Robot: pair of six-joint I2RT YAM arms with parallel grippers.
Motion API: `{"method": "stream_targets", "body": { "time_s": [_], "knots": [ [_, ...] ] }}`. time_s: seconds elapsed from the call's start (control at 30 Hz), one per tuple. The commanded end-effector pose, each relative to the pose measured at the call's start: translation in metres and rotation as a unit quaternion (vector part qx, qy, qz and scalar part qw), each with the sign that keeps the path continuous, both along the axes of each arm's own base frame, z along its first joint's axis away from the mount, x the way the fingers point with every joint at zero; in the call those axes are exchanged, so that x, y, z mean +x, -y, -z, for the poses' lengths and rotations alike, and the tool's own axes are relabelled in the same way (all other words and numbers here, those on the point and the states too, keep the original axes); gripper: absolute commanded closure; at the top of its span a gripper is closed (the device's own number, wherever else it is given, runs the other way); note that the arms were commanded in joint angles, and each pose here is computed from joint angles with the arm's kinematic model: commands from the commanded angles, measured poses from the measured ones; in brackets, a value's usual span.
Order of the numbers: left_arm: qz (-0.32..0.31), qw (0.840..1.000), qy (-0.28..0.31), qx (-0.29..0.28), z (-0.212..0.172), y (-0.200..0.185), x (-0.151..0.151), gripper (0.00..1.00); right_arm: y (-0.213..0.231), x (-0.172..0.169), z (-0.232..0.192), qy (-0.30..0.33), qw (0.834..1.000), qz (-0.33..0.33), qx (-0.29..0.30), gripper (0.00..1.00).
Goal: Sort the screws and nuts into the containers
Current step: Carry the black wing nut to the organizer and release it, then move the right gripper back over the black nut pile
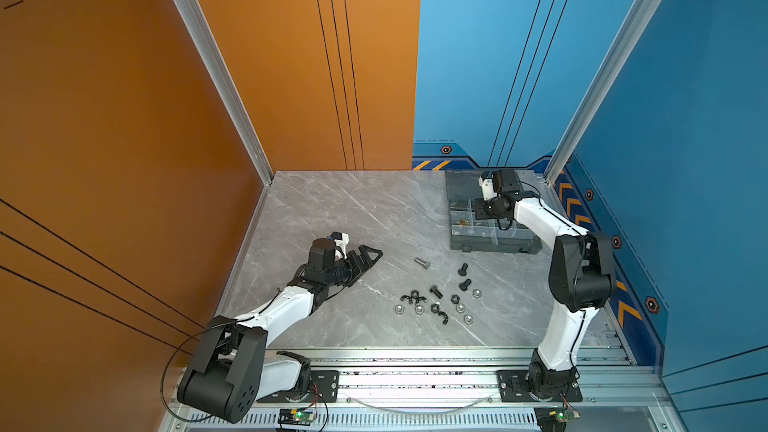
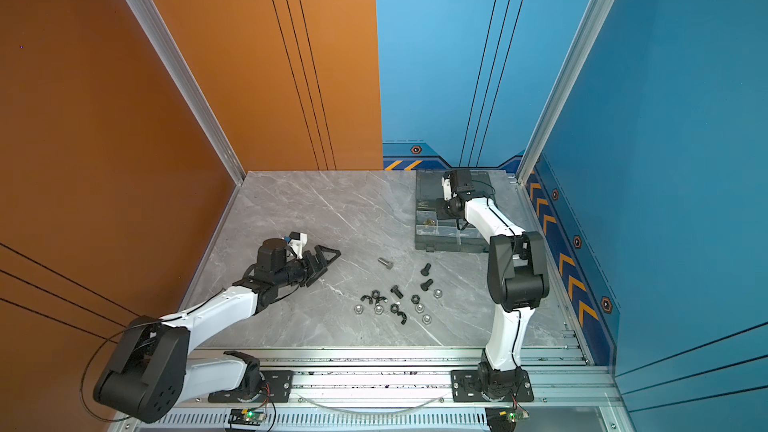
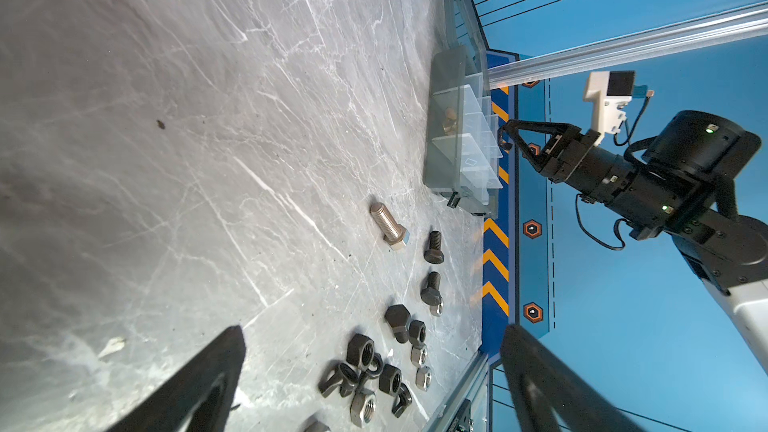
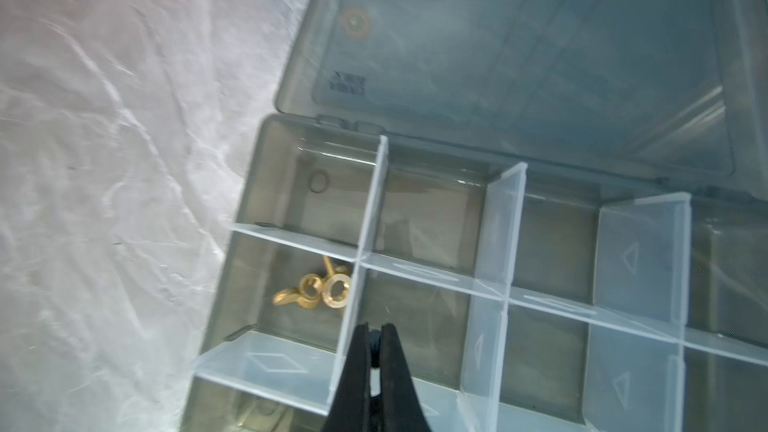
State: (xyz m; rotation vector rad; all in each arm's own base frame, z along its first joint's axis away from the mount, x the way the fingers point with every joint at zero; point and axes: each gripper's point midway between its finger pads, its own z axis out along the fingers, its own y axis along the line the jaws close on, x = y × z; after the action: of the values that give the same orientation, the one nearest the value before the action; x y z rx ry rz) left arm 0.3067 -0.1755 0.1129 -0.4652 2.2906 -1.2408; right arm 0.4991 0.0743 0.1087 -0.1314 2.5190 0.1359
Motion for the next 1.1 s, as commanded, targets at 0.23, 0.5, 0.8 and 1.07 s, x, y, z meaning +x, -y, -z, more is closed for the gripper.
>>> {"method": "stream_targets", "body": {
  "time_s": [0.23,0.5,0.8,1.07],
  "knots": [
    [0.015,1.0,0.014,-0.006,-0.01,0.007,0.002,0.02,0.019,0.005,0.019,-0.03,0.998,0.027,-0.055,1.0],
    [0.014,1.0,0.012,-0.007,-0.011,0.008,0.003,0.02,0.019,-0.001,0.012,-0.033,0.997,0.022,-0.061,0.72],
    [0.013,1.0,0.019,-0.008,-0.017,0.011,0.002,0.02,-0.001,-0.026,-0.037,-0.001,0.999,-0.028,-0.018,0.59],
    [0.016,1.0,0.021,-0.008,-0.019,0.011,0.001,0.02,-0.072,-0.085,-0.077,0.022,0.984,-0.175,0.038,0.54]
  ]
}}
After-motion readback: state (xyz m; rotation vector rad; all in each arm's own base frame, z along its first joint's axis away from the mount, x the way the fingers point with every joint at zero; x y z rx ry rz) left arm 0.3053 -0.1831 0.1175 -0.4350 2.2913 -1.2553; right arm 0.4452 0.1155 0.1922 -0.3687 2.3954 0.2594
